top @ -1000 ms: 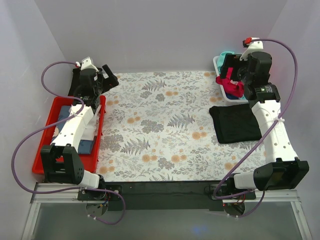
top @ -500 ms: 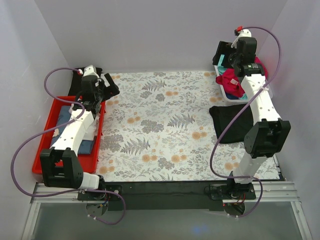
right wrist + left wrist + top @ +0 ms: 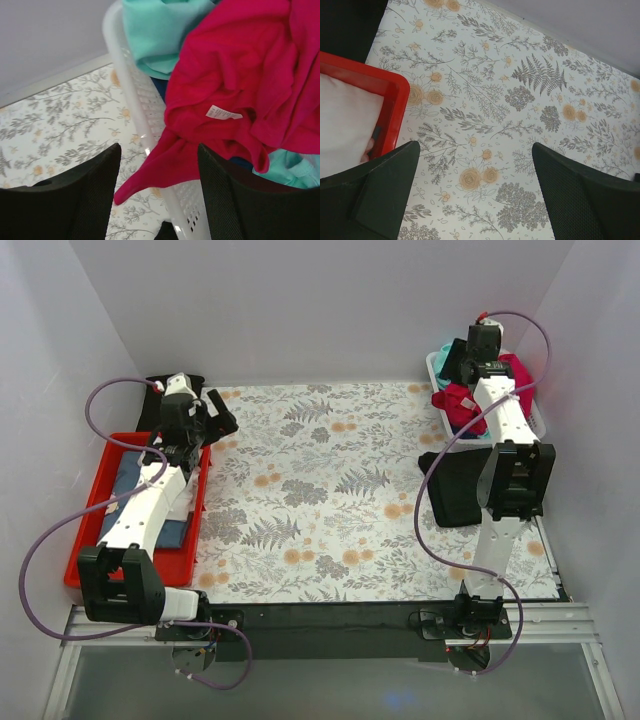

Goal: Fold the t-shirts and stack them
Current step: Grab crumpled tshirt from bin with the right arm

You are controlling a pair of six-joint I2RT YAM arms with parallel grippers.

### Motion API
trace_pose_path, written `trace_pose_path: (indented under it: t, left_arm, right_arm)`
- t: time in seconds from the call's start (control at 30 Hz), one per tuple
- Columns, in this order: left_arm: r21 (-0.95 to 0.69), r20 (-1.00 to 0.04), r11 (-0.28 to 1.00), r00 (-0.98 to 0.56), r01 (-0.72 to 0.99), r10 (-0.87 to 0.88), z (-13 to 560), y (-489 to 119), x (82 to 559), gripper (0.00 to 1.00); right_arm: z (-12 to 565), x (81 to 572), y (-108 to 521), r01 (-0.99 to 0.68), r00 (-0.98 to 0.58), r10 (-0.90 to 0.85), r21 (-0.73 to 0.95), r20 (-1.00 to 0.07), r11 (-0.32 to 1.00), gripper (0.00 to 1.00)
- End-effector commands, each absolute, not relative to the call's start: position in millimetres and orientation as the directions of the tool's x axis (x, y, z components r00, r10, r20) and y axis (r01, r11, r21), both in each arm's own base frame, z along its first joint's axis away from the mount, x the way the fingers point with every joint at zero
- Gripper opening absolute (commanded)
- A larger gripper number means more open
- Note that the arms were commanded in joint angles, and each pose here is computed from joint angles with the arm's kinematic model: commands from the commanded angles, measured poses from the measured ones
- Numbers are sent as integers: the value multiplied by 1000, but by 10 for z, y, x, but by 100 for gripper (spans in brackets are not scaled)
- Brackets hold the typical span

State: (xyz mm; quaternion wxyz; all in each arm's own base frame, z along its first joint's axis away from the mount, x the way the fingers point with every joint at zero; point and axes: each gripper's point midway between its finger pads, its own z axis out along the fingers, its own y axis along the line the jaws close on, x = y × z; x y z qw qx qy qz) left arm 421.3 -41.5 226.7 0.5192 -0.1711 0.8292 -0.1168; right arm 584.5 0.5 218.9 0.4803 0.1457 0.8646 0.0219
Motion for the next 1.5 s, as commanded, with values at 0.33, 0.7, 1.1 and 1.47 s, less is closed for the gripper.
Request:
trace_pose_path:
  t: [0.33,0.7,1.1,1.47]
  left_arm:
    - [-402,-806,907,-423,-124,-414,2371,-515,4040,94]
    - [-440,-768,891,-467,-111,-438,2238,-616,4016,94]
    - [-472,-749,874,-470,-115,-466,2251,-653,4000,94]
    - [-475,-755,874,-465,-98,-462,2317,-670,3994,94]
  right_arm:
    - [2184,6224,-412,465,-296,232,72,-927,882,67]
    - [1672,6447,-560,511,-358,71,-132,-931,849,73]
    - [1292,6394,-1314,600,-420,86,-205,-904,773,75]
    - [1075,6374,-1199,538,-473,116,-182,-874,823,19]
